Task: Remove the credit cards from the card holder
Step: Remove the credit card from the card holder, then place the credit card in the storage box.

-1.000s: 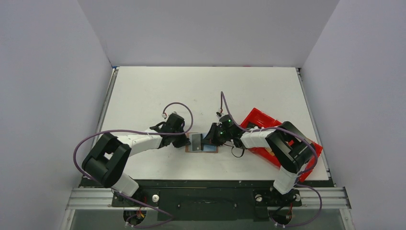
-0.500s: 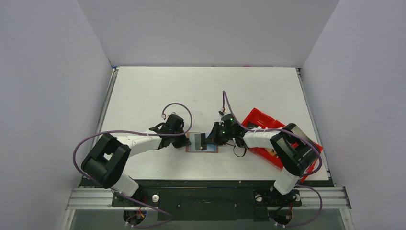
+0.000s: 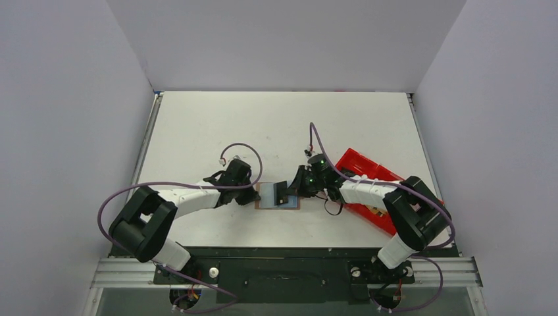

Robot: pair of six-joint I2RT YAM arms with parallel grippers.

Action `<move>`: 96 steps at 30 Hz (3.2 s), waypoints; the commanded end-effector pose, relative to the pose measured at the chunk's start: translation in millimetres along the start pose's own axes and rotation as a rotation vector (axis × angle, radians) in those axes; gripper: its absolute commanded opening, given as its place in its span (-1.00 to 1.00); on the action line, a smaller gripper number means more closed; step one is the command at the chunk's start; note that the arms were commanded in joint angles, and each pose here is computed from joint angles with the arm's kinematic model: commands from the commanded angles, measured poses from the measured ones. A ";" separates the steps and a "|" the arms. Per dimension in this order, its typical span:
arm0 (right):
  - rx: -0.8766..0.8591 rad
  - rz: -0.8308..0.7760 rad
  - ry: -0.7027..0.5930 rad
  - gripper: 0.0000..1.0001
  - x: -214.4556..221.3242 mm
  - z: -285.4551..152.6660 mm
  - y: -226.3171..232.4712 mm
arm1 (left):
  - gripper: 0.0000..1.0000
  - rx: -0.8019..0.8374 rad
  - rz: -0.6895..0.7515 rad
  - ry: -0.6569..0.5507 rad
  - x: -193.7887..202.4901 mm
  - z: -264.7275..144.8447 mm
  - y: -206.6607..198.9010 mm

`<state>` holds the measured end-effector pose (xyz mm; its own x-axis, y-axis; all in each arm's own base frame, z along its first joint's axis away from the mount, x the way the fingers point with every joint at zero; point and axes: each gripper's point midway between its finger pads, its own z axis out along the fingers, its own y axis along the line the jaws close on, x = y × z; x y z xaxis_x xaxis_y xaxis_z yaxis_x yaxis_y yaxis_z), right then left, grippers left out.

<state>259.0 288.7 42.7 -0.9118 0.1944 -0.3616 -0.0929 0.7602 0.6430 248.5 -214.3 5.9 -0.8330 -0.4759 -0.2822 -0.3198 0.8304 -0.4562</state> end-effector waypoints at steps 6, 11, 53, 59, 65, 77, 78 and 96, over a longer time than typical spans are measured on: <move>-0.003 -0.051 -0.077 -1.00 -25.0 -18.0 15.7 | -1.00 -0.431 0.116 0.150 41.7 -21.6 115.7; 0.011 -0.064 -0.080 -1.00 -29.9 -24.5 19.9 | -1.00 -0.383 0.139 0.123 26.2 -26.2 91.0; -0.498 0.117 -0.074 -1.00 -66.7 -86.4 122.8 | -0.02 0.852 0.075 0.082 -59.3 -122.9 -132.1; -0.507 0.117 -0.069 -1.00 -65.5 -86.7 124.0 | -0.31 0.890 0.052 0.099 -58.8 -126.3 -137.5; -0.534 0.117 -0.073 -0.50 -64.9 -88.4 127.6 | -1.00 0.964 0.002 0.124 -57.9 -132.5 -145.1; -0.594 0.162 -0.080 -0.80 -65.5 -90.3 133.5 | -1.00 1.068 -0.083 0.156 -63.9 -141.8 -160.0; -0.593 0.164 -0.081 -0.87 -65.6 -90.3 133.2 | -1.00 1.068 -0.081 0.158 -63.8 -141.2 -160.4; 0.352 0.135 -0.425 -1.00 -92.5 -143.0 -32.7 | -0.27 0.482 0.155 -0.021 -76.6 -115.5 -91.0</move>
<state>284.2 244.2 168.8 -0.7850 0.4748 -0.3979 0.0087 0.6507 0.7593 296.9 -246.8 177.1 -0.8615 -0.4221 -0.2823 0.0439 0.4920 -0.8695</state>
